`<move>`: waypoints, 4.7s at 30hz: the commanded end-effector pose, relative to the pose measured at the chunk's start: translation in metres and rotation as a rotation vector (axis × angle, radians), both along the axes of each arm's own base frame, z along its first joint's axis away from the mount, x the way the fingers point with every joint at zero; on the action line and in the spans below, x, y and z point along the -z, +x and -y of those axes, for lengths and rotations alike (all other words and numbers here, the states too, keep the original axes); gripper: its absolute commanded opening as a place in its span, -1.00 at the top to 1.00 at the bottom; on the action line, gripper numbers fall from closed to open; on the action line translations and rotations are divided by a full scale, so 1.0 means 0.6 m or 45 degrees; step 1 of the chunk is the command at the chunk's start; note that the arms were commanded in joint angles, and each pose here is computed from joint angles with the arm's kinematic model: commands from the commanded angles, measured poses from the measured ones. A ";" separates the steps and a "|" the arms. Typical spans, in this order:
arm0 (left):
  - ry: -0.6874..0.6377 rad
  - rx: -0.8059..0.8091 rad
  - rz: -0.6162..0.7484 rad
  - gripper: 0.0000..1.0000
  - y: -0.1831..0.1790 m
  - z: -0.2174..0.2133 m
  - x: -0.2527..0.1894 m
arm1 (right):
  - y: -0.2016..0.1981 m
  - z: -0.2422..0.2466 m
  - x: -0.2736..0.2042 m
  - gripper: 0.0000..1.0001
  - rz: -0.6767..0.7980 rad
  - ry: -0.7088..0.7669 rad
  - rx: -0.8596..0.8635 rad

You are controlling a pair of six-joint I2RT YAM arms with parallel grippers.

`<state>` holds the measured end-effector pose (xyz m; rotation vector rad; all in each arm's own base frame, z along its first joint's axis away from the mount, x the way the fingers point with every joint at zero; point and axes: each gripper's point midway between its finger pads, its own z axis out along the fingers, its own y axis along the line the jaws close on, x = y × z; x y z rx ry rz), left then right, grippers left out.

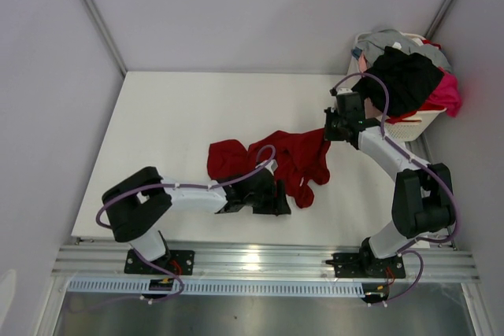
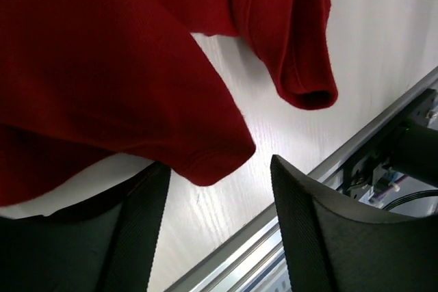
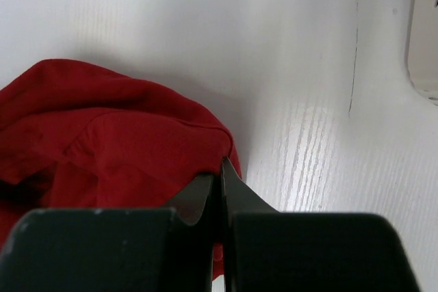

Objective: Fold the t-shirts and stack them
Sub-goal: Flatten out the tshirt

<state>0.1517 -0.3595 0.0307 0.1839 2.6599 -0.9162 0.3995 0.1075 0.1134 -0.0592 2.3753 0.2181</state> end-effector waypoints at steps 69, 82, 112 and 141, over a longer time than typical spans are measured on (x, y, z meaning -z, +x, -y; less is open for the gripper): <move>0.163 -0.060 0.775 0.99 0.313 -0.333 -0.279 | -0.171 -0.134 0.106 -0.50 -0.306 -0.122 -0.119; 0.156 -0.042 0.769 0.99 0.313 -0.329 -0.273 | -0.153 -0.121 0.052 -0.65 -0.236 -0.064 -0.101; 0.176 -0.110 0.919 0.99 0.339 -0.351 -0.375 | -0.036 -0.120 -0.079 1.00 0.084 -0.252 -0.036; 0.373 -0.536 1.775 0.99 0.263 -0.545 -0.880 | 0.042 0.066 -0.795 1.00 1.301 -0.104 0.020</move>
